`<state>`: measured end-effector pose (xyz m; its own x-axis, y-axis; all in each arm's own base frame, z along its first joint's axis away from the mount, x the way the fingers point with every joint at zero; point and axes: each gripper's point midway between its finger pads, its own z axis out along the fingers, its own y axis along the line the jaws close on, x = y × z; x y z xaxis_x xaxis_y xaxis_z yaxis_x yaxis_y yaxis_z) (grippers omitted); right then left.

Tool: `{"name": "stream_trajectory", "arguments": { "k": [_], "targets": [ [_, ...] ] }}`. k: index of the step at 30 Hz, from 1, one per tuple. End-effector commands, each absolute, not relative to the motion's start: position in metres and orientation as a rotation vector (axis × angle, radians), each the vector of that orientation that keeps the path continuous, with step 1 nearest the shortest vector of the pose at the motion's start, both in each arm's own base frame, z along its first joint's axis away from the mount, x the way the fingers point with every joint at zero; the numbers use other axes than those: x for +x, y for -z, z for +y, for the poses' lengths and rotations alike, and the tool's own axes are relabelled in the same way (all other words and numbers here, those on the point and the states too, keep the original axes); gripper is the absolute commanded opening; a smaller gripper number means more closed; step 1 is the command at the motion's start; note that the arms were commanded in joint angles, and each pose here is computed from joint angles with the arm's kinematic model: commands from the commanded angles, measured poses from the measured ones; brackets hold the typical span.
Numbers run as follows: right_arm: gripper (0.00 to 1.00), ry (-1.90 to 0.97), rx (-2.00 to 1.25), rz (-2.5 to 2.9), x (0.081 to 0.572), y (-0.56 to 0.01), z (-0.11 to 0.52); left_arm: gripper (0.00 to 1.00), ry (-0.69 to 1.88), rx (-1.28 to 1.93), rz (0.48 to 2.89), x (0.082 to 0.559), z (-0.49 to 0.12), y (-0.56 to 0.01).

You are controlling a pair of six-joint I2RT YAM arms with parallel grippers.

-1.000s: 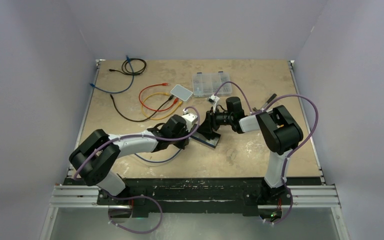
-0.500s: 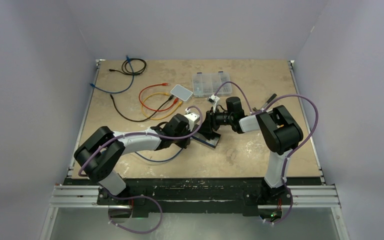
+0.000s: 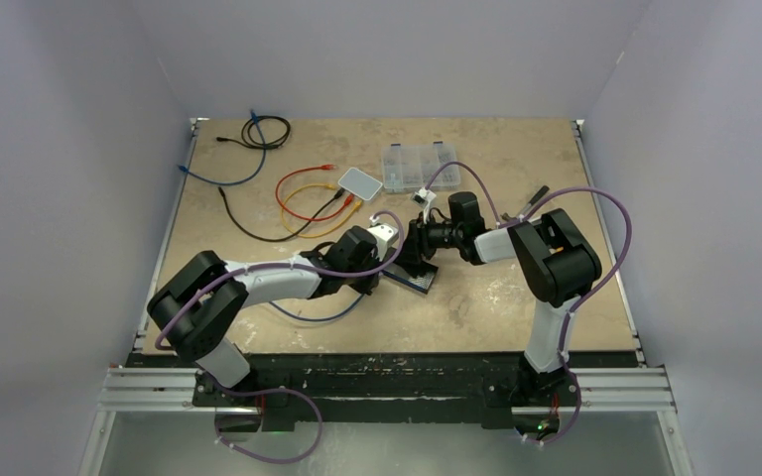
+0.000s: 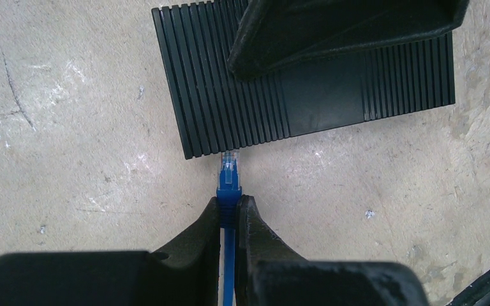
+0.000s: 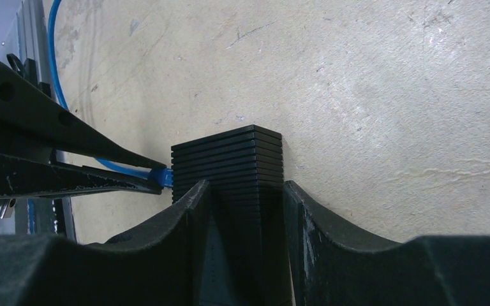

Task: Insert the plug into the switch port
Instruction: Insert the connector into the switch port.

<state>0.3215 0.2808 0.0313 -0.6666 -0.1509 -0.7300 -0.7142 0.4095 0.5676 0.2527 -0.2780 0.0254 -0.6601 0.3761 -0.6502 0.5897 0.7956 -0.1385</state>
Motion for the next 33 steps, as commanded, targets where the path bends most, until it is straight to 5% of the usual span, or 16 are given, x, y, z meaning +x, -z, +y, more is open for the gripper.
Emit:
{"name": "stream_trajectory", "arguments": {
  "k": [1, 33],
  "targets": [
    [0.47, -1.215, -0.718, 2.126, 0.315, -0.023, 0.276, 0.00, 0.472, 0.702, 2.263, 0.269, -0.294, -0.053],
    [0.47, -1.218, -0.720, 2.129, 0.315, -0.022, 0.276, 0.00, 0.447, 0.706, 2.253, 0.270, -0.298, -0.060]
  ]
}}
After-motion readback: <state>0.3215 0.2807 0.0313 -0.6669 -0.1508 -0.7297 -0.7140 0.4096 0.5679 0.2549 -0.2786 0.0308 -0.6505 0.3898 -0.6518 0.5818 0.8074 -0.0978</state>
